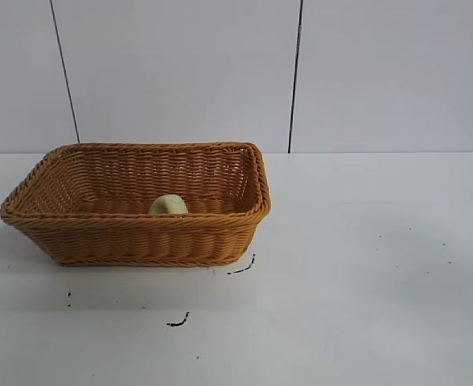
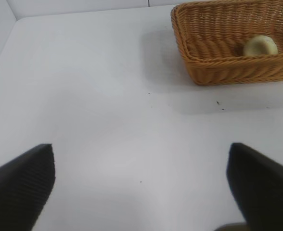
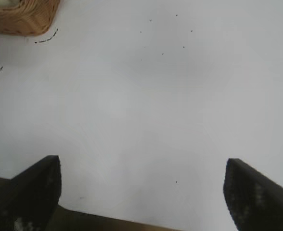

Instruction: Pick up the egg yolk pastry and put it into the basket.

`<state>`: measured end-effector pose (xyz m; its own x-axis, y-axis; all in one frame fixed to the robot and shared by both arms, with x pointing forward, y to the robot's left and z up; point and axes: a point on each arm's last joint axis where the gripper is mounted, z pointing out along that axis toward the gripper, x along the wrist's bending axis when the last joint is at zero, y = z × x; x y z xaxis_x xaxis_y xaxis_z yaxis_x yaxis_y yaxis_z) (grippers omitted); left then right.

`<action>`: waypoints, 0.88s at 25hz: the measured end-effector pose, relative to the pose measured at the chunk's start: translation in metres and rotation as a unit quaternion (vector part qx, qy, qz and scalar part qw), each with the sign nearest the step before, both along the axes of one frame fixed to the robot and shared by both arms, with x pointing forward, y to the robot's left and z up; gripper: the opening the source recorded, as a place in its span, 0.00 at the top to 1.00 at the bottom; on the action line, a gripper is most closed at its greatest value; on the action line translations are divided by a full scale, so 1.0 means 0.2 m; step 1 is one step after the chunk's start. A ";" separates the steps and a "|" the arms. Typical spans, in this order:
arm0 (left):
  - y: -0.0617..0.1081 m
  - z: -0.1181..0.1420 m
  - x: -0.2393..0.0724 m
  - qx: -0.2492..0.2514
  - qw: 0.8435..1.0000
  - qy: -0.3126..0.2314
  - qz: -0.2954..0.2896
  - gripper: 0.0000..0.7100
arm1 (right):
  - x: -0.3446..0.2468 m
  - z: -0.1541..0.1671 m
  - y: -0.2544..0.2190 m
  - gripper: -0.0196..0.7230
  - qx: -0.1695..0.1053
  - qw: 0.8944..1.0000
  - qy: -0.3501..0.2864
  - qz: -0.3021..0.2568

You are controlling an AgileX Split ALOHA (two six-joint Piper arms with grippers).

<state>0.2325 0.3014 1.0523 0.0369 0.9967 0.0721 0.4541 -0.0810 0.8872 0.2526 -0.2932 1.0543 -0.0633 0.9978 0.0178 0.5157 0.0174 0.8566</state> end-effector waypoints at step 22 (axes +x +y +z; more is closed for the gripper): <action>0.00 0.00 0.00 0.000 1.000 0.000 0.000 0.02 | -0.09 0.00 0.00 0.09 0.001 0.999 -0.054 0.001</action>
